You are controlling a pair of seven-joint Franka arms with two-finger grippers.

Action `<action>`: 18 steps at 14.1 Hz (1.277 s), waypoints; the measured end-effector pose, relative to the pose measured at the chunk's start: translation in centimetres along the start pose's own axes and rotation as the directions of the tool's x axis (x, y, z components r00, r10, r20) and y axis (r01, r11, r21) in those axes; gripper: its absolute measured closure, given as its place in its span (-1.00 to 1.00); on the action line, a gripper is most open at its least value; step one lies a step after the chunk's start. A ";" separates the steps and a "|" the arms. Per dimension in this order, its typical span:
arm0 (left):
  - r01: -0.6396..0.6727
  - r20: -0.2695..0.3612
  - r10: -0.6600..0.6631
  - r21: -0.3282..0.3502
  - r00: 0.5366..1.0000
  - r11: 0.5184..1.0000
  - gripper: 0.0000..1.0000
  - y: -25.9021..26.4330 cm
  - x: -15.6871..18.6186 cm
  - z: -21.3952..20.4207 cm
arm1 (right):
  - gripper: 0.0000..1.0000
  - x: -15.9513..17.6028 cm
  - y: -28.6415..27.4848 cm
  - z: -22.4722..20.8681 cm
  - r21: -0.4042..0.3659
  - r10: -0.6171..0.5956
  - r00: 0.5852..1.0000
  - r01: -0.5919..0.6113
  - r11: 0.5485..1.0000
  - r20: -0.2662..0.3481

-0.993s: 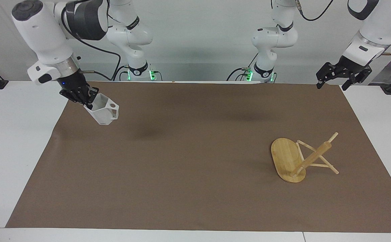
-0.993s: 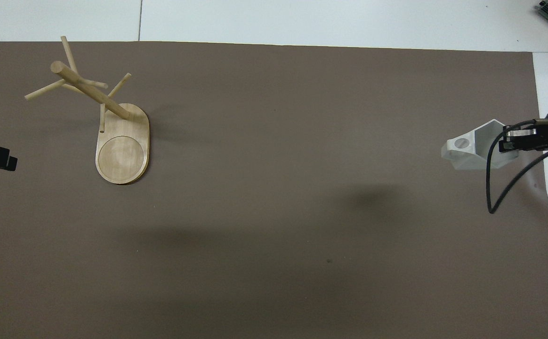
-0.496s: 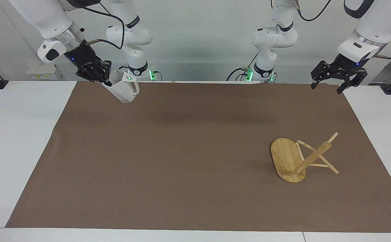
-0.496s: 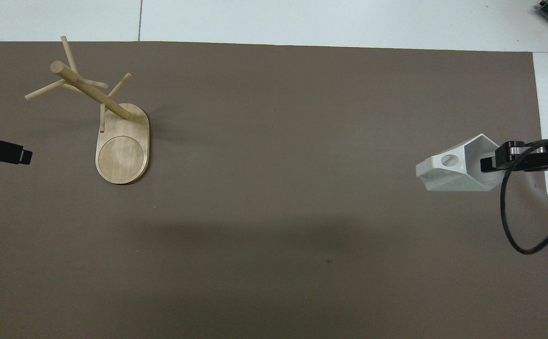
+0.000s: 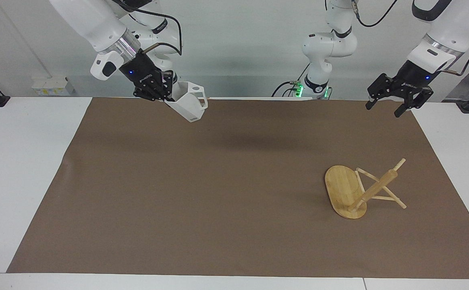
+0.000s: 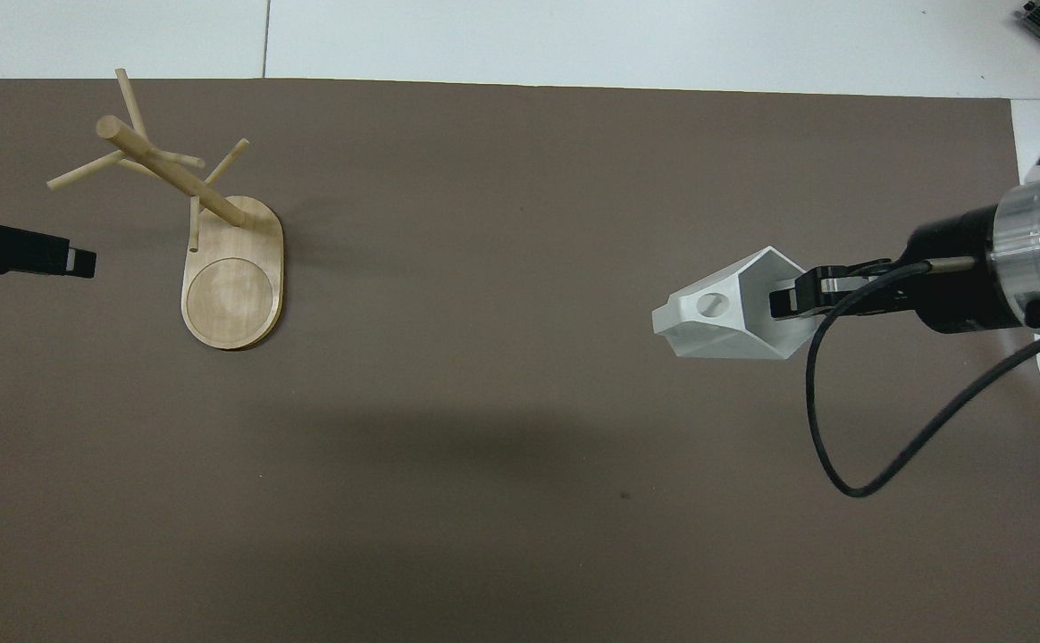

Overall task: Hang cup on rack
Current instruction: 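Carry the cup toward the rack with the right gripper while the left gripper approaches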

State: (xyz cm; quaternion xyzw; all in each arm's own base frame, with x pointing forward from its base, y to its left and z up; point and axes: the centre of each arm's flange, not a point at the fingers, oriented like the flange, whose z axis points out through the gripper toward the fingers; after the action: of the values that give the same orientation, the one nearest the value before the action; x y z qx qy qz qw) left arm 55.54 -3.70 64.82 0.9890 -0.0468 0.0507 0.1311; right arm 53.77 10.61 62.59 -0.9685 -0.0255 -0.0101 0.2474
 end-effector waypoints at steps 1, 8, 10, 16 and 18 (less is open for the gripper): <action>0.061 -0.001 -0.061 -0.016 0.998 0.998 -1.00 0.3 0.4 0.5 | 0.92 0.0 -0.5 0.8 0.019 -0.003 1.000 0.003 1.000 0.004; 0.500 0.009 -0.504 -0.141 0.864 0.855 -1.00 4.3 2.6 2.4 | 0.92 2.0 -7.9 10.3 0.256 0.201 0.979 -0.184 0.949 -0.041; 0.596 0.028 -0.599 -0.149 0.800 0.789 -1.00 6.4 2.6 2.8 | 0.92 2.6 -9.3 12.2 0.319 0.289 0.957 -0.262 0.911 -0.039; 0.818 0.081 -0.819 -0.159 0.568 0.552 -1.00 12.2 2.7 5.4 | 0.92 3.4 -12.1 15.8 0.441 0.422 0.906 -0.369 0.818 -0.027; 0.853 0.106 -0.849 -0.148 0.518 0.501 -1.00 13.1 2.6 6.2 | 0.92 3.3 -12.5 16.4 0.438 0.419 0.908 -0.368 0.820 -0.021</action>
State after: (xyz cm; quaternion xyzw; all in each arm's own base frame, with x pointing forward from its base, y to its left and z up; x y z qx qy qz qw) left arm 57.33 -18.13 62.51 0.8684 0.4392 -0.0342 0.2276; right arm 56.47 29.63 54.28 -0.8730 0.1880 -0.0093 0.4499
